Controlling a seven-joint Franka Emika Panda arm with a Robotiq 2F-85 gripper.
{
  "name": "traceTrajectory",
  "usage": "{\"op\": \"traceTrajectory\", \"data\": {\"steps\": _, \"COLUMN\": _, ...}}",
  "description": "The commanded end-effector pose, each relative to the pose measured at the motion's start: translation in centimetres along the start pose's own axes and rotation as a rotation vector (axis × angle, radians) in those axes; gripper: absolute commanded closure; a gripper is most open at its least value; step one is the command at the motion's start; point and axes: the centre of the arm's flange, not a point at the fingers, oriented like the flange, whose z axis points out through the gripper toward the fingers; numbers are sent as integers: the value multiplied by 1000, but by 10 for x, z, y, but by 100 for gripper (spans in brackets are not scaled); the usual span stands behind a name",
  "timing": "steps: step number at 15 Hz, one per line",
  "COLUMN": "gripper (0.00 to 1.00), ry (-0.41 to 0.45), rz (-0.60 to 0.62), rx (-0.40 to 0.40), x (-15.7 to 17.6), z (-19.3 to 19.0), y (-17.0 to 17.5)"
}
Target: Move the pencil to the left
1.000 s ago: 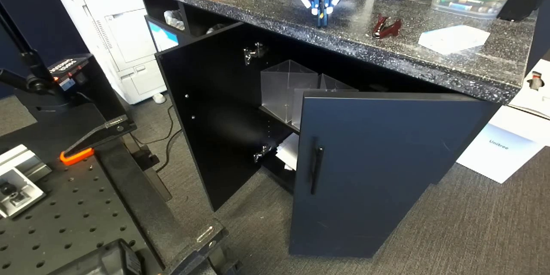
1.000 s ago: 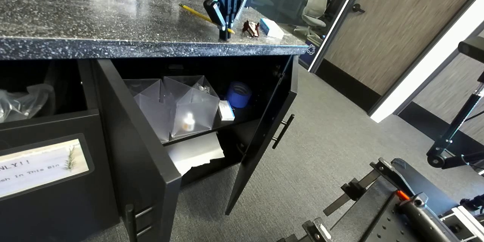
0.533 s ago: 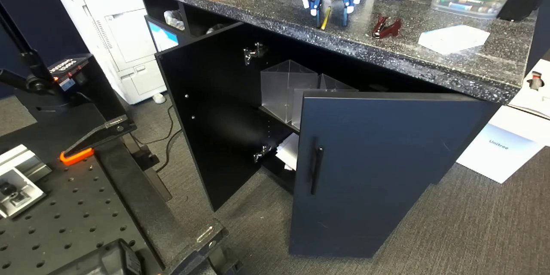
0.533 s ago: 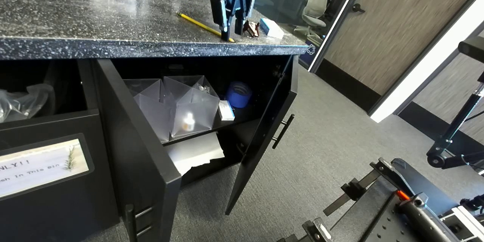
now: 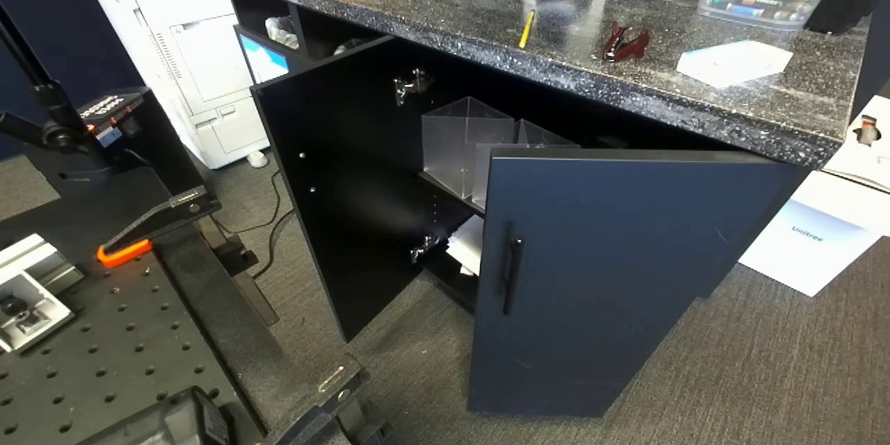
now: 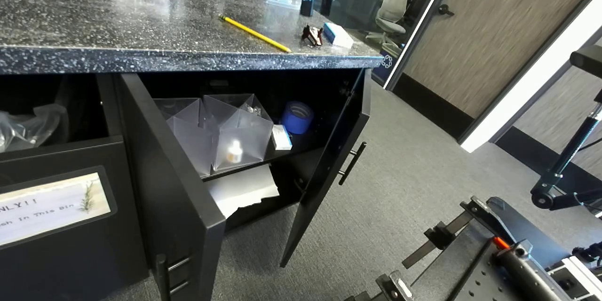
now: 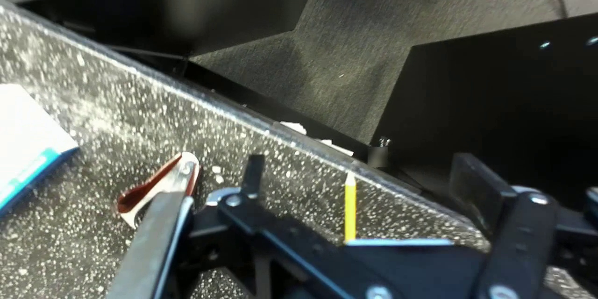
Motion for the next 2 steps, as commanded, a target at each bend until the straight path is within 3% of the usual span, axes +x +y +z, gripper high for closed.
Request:
{"op": "traceTrajectory", "data": {"steps": 1, "gripper": 0, "ry": -12, "rz": -1, "rx": 30, "x": -13, "z": -18, "y": 4}}
{"op": "traceTrajectory", "data": {"steps": 2, "gripper": 0, "ry": -11, "rz": -2, "rx": 47, "x": -21, "z": -32, "y": 7}}
